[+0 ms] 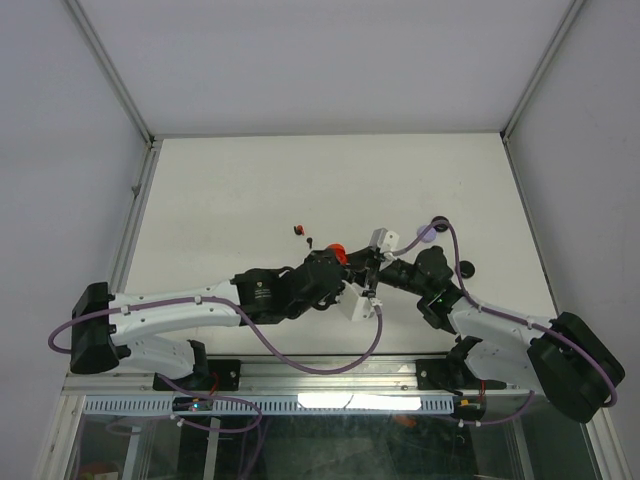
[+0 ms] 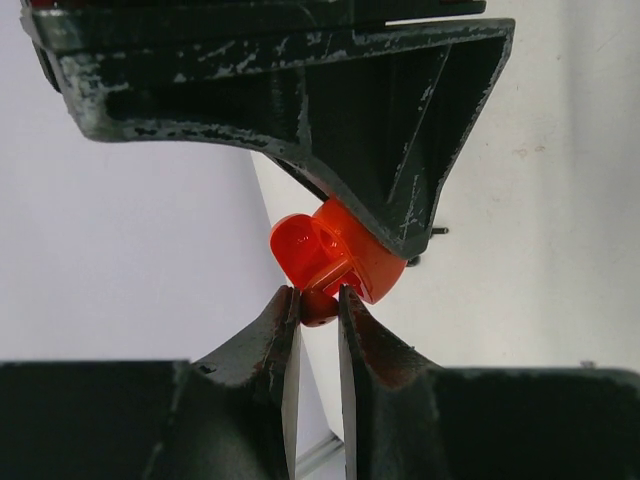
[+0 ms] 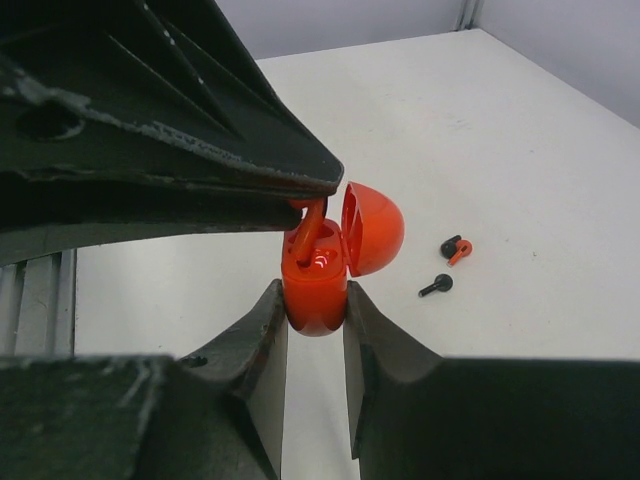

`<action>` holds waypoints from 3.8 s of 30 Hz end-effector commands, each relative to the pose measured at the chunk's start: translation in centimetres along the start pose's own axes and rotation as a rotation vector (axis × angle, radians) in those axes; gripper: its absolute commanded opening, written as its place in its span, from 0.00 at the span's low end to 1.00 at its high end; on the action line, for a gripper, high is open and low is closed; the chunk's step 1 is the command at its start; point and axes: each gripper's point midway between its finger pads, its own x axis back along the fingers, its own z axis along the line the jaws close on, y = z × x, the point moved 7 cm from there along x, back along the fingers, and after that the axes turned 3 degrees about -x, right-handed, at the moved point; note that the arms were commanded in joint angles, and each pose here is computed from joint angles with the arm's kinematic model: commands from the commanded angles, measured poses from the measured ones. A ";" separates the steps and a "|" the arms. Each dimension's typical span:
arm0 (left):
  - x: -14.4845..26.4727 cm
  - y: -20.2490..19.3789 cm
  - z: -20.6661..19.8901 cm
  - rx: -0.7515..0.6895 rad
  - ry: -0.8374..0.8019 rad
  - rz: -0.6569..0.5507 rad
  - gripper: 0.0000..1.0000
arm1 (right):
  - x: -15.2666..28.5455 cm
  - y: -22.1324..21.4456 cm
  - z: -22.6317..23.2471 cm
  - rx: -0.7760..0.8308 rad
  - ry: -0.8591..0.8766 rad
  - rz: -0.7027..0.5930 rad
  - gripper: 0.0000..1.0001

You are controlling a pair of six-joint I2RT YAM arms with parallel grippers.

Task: Insert the wireless bluetooth earbuds into the charging case
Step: Place the earbud in the charging case.

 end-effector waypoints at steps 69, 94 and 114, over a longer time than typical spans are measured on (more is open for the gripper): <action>1.6 -2.0 5.5 0.645 0.087 -0.356 0.87 | -1.2 3.8 -2.0 -0.100 -0.051 -0.163 0.00; 2.9 -1.5 6.2 1.785 -0.120 -0.489 0.79 | -1.0 2.4 -1.8 -0.098 -0.040 -0.168 0.00; 0.3 -2.1 4.6 1.841 -0.203 -0.342 0.58 | -0.9 2.4 -1.5 -0.100 -0.020 -0.170 0.00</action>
